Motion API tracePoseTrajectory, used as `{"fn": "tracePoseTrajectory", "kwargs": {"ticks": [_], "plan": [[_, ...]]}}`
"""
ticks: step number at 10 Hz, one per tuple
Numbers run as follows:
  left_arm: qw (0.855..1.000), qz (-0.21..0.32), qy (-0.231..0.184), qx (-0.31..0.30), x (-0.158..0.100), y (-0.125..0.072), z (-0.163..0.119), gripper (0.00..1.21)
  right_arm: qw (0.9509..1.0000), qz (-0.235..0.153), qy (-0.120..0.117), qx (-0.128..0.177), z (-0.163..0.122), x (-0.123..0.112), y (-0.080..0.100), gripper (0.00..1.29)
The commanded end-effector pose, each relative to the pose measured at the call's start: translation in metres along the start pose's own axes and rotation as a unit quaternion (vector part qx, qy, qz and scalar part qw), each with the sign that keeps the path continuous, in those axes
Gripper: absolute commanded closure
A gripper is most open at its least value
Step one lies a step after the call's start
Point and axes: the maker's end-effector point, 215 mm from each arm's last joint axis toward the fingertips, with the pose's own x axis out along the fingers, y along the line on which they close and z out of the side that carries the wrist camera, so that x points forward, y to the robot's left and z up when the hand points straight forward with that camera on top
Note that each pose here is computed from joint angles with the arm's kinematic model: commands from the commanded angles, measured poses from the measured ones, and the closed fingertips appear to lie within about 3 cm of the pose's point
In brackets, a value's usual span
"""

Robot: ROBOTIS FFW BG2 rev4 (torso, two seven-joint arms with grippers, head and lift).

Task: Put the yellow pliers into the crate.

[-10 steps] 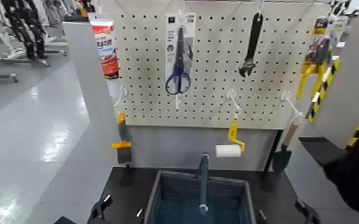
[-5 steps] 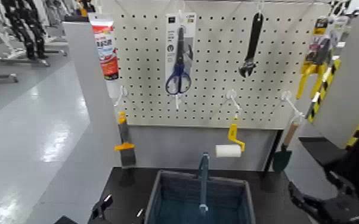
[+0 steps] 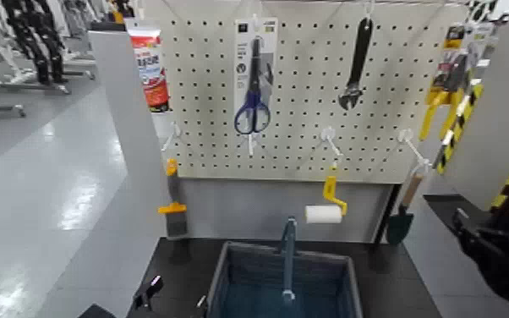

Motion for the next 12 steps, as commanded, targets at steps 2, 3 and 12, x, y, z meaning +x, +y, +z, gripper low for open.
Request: {"fn": "tracePoseTrajectory", "kwargs": {"ticks": [2,3,12], "plan": [[1.0,-0.003,0.001,-0.001,0.002,-0.001,-0.001,0.1,0.9996,0.019,-0.016,-0.01,0.051,0.032,-0.027,0.13],[1.0,-0.005,0.001,-0.001,0.003,-0.003,-0.001,0.1,0.9992,0.027,-0.029,-0.009,0.068,0.041,-0.032,0.13],[1.0,-0.011,-0.001,-0.001,0.01,-0.005,0.002,0.1,0.9826,0.157,-0.071,0.07,0.12,0.108,-0.045,0.13]]}}
